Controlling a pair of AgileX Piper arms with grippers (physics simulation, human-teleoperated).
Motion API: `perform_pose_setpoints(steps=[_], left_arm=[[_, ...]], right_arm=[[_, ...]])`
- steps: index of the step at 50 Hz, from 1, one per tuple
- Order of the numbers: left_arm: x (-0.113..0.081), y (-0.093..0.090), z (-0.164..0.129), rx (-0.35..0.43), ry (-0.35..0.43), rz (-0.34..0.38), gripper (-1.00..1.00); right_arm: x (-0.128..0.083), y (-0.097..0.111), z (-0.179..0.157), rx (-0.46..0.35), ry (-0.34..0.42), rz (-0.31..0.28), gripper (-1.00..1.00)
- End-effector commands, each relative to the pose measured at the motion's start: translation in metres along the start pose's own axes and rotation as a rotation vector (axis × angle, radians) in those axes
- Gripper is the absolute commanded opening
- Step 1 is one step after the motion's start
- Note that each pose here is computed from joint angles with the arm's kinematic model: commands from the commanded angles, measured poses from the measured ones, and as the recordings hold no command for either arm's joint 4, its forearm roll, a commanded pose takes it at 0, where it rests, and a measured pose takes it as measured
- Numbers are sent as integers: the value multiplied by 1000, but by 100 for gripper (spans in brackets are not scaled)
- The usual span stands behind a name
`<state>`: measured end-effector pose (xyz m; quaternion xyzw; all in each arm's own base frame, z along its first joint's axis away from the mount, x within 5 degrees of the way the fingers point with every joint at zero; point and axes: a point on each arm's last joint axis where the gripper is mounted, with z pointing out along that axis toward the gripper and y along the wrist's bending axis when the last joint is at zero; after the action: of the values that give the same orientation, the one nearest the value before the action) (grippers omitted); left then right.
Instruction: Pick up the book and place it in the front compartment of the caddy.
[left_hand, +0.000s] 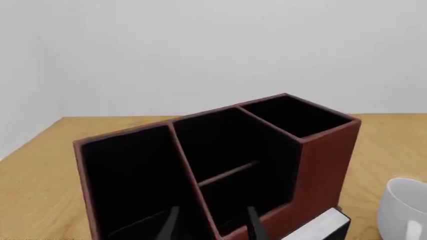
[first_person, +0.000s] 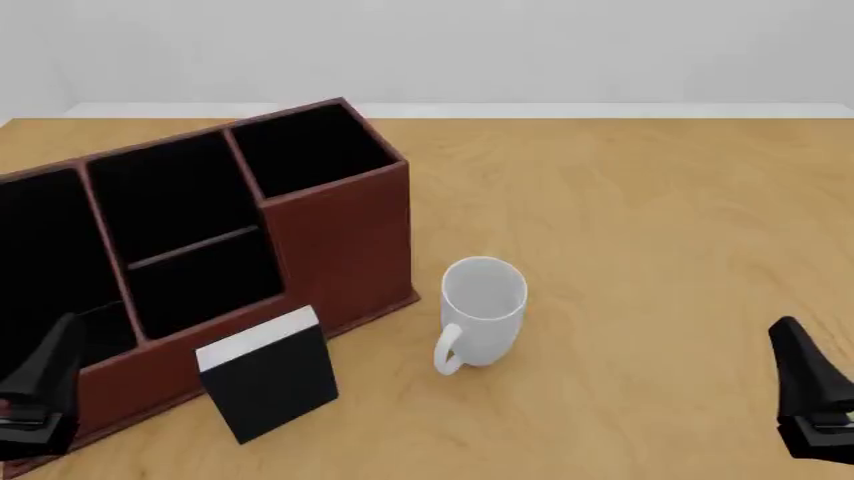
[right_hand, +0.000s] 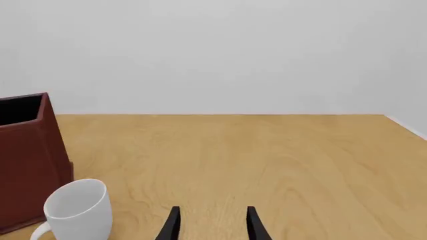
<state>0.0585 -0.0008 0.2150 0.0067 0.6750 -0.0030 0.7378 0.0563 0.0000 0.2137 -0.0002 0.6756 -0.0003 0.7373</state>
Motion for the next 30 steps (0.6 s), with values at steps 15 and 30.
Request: perform_pose_setpoints(steps=[15, 30], left_arm=[[-22, -8, 12, 113, -28, 50, 100], [-78, -43, 45, 433, 56, 96, 100]], right_arm=[[0, 0, 0, 0, 0, -1, 100], [-1, 0, 1, 0, 0, -1, 100]])
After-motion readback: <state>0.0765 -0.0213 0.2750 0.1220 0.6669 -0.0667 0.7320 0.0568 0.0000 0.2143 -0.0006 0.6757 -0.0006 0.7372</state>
